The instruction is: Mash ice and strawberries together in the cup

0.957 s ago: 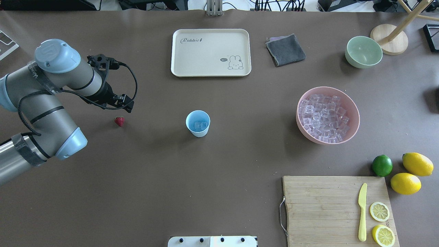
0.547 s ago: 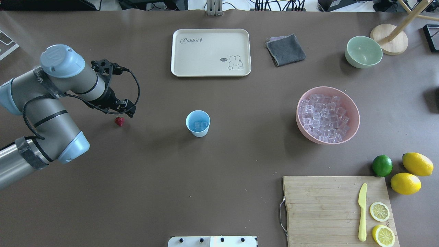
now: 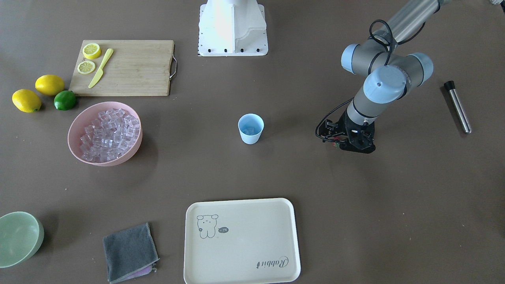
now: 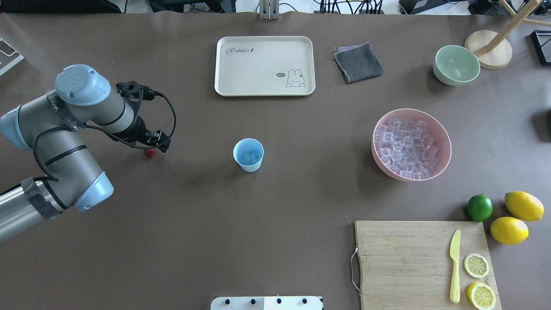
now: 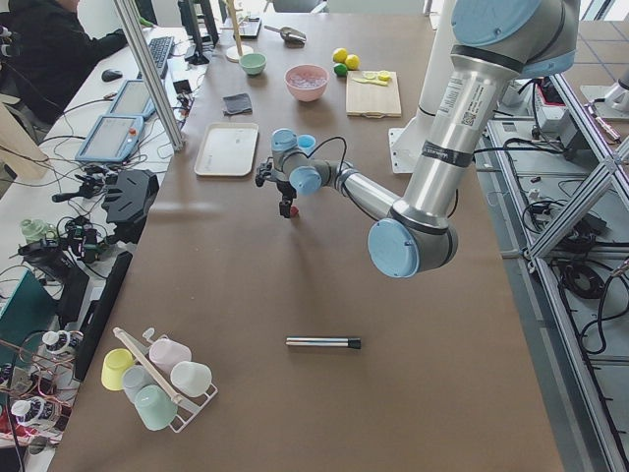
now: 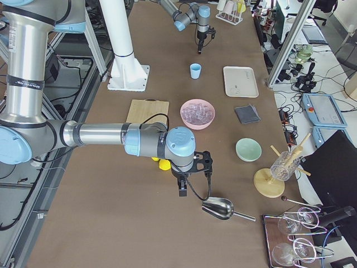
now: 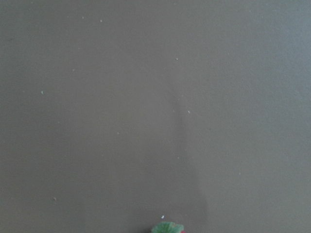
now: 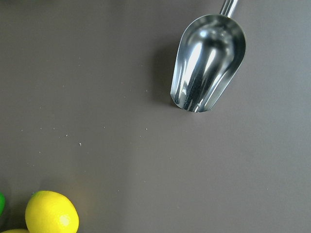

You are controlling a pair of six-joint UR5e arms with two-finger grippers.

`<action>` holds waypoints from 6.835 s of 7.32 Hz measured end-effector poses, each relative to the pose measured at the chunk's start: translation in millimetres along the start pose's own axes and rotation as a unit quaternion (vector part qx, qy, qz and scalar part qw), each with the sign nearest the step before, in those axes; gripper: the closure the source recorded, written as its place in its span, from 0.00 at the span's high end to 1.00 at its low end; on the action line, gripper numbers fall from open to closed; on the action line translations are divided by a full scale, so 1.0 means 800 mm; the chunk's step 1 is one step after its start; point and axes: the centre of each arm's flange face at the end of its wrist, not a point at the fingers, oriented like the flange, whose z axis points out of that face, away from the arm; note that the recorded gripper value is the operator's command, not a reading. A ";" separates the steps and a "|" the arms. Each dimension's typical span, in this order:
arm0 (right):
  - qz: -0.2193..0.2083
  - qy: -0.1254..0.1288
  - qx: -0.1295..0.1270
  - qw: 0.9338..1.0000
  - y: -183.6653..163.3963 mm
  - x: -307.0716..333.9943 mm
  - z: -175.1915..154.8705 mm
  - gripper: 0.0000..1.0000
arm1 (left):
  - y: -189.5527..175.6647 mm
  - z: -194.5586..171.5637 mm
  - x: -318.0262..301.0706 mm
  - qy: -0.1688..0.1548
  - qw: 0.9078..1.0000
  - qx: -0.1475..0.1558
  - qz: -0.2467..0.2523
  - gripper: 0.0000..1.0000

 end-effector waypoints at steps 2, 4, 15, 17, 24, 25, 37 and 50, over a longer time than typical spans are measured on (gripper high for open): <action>-0.003 0.001 0.003 1.000 -0.001 -0.003 -0.004 0.99 | 0.009 0.010 0.002 -0.002 1.000 -0.003 0.006 0.39; -0.005 0.003 0.006 1.000 -0.002 -0.006 -0.008 0.99 | 0.016 0.013 -0.003 0.001 1.000 -0.003 0.012 0.36; -0.005 0.016 0.008 1.000 0.002 -0.009 -0.013 0.99 | 0.005 -0.124 0.307 0.039 0.990 0.049 -0.128 0.37; -0.007 0.017 0.009 1.000 0.002 -0.011 -0.015 0.99 | 0.020 -0.108 0.330 0.033 0.989 0.060 -0.132 0.98; -0.011 0.018 0.010 1.000 0.001 -0.011 -0.016 0.99 | 0.019 -0.102 0.203 0.005 0.989 0.070 -0.126 0.98; -0.012 0.018 0.010 1.000 0.001 -0.012 -0.017 0.99 | 0.014 -0.098 0.117 0.000 0.992 0.064 -0.112 0.98; -0.016 0.020 0.018 1.000 0.007 -0.024 -0.027 0.99 | 0.243 -0.045 -0.564 -0.022 0.993 0.070 -0.094 0.98; -0.015 0.021 0.022 0.999 0.010 -0.022 -0.032 0.99 | 0.202 -0.036 -0.481 0.007 0.996 0.093 0.005 0.30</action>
